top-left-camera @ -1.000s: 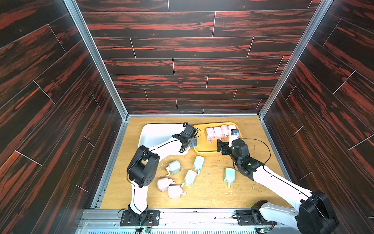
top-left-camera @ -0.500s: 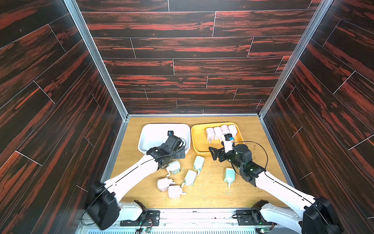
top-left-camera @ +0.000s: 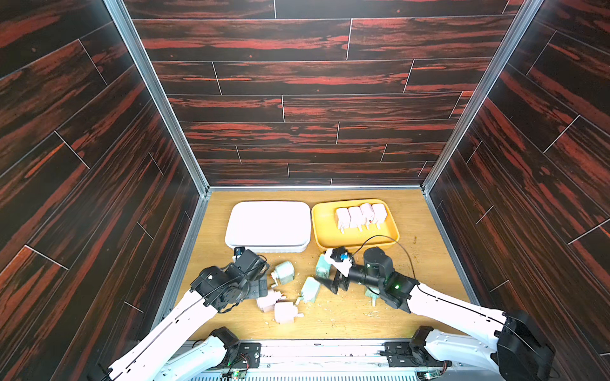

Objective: Place the pencil sharpeners by color into the storage box
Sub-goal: Pick up the pencil sharpener from the center of the board.

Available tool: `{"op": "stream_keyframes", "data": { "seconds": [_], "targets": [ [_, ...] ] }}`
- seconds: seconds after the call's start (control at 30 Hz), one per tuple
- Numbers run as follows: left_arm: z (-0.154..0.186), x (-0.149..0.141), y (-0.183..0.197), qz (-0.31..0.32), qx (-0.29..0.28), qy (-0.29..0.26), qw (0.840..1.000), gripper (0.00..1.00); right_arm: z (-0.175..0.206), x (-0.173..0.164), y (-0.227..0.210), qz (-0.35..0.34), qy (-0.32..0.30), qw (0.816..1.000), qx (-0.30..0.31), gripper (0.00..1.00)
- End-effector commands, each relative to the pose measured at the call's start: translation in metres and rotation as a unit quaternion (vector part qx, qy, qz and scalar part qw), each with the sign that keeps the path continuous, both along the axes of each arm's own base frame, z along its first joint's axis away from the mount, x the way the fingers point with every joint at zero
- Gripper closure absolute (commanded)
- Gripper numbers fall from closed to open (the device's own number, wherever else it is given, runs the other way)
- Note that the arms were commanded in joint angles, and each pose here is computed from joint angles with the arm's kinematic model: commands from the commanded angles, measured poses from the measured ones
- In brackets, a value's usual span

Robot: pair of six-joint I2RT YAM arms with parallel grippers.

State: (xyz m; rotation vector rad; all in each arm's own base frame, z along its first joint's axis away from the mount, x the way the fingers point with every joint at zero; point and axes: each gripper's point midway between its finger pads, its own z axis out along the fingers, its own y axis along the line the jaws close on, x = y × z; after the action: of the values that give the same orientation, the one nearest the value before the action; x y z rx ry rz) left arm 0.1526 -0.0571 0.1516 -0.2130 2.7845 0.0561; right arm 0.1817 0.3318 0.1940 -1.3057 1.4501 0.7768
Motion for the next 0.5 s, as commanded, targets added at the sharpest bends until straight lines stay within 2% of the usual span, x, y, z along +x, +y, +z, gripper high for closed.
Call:
{"op": "stream_keyframes", "data": {
  "seconds": [0.0,0.1,0.2,0.3,0.37,0.47],
  "targets": [
    [-0.022,-0.040,0.020,0.037,0.031,0.088,0.995,0.00,-0.014,-0.040,0.014,0.117,-0.046,0.992,-0.018,0.06],
    [-0.037,-0.040,0.014,0.049,0.006,0.085,0.995,0.00,-0.029,-0.049,0.032,0.129,-0.041,0.988,-0.073,0.06],
    [-0.056,-0.046,0.003,0.060,-0.027,0.102,0.993,0.00,-0.056,-0.068,0.049,0.160,-0.042,0.976,-0.139,0.08],
    [-0.056,-0.038,0.002,0.069,-0.036,0.075,0.994,0.00,-0.070,-0.088,0.063,0.187,-0.040,0.970,-0.152,0.11],
    [-0.055,-0.035,-0.001,0.069,-0.050,0.065,0.994,0.00,-0.075,-0.091,0.070,0.178,-0.042,0.970,-0.162,0.12],
    [-0.060,-0.036,-0.007,0.068,-0.057,0.080,0.993,0.00,-0.085,-0.083,0.077,0.144,-0.039,0.971,-0.186,0.14]
  ]
}}
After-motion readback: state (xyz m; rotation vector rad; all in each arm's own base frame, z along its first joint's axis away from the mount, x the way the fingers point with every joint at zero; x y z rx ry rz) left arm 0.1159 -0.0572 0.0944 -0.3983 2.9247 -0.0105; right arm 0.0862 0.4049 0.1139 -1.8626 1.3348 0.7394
